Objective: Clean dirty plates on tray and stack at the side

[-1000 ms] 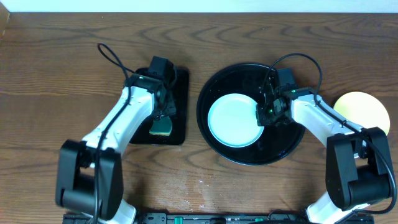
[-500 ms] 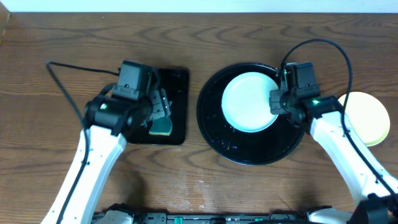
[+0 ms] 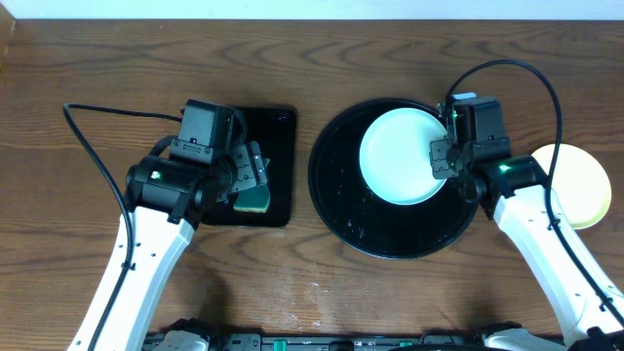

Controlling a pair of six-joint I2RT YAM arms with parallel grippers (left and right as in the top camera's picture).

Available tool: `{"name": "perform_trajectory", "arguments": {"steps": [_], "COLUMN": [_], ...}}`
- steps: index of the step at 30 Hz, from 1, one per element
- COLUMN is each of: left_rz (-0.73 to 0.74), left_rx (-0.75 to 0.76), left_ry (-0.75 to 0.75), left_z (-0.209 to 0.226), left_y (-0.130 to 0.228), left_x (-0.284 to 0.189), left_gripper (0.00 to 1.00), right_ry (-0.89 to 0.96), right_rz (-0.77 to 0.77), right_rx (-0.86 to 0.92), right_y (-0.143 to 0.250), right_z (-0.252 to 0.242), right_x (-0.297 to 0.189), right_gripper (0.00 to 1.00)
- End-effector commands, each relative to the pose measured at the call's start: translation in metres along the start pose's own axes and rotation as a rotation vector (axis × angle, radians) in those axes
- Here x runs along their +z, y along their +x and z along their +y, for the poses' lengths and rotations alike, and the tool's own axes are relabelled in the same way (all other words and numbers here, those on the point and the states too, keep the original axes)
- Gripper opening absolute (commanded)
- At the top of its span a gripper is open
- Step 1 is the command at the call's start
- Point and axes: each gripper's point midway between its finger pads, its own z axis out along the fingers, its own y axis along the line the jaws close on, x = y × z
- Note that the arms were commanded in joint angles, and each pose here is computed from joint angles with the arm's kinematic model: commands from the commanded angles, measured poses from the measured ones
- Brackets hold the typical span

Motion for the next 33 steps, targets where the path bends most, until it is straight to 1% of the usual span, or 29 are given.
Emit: {"name": "perform_trajectory", "arguments": {"steps": [1, 6, 9, 12, 17, 24, 33], "left_rz": [-0.015, -0.015, -0.015, -0.015, -0.015, -0.015, -0.015], "left_rx": [0.007, 0.006, 0.007, 0.007, 0.006, 0.006, 0.007], "left_ry": [0.005, 0.005, 0.005, 0.005, 0.005, 0.005, 0.005], "left_z": [-0.001, -0.001, -0.001, -0.001, -0.001, -0.001, -0.001], "left_y": [-0.005, -0.005, -0.005, -0.005, -0.005, -0.005, -0.005], "left_x": [-0.005, -0.005, -0.005, -0.005, -0.005, -0.005, -0.005], "left_gripper": [0.83, 0.84, 0.84, 0.84, 0.84, 0.84, 0.84], "right_ry": [0.072, 0.267, 0.414, 0.499, 0.572, 0.709, 0.709], "right_rz": [-0.037, -0.074, -0.132, -0.196, -0.279, -0.382, -0.398], "right_rx": [-0.086, -0.204, -0.283, -0.344, -0.409, -0.442, -0.471], "right_y": [-0.008, -0.010, -0.016, -0.022, -0.026, -0.031, -0.031], "right_z": [0.000, 0.007, 0.013, 0.026, 0.046, 0.055, 0.063], "right_x": [-0.010, -0.030, -0.049, -0.067, -0.090, -0.121, -0.126], "right_gripper": [0.01, 0.01, 0.01, 0.01, 0.01, 0.01, 0.01]}}
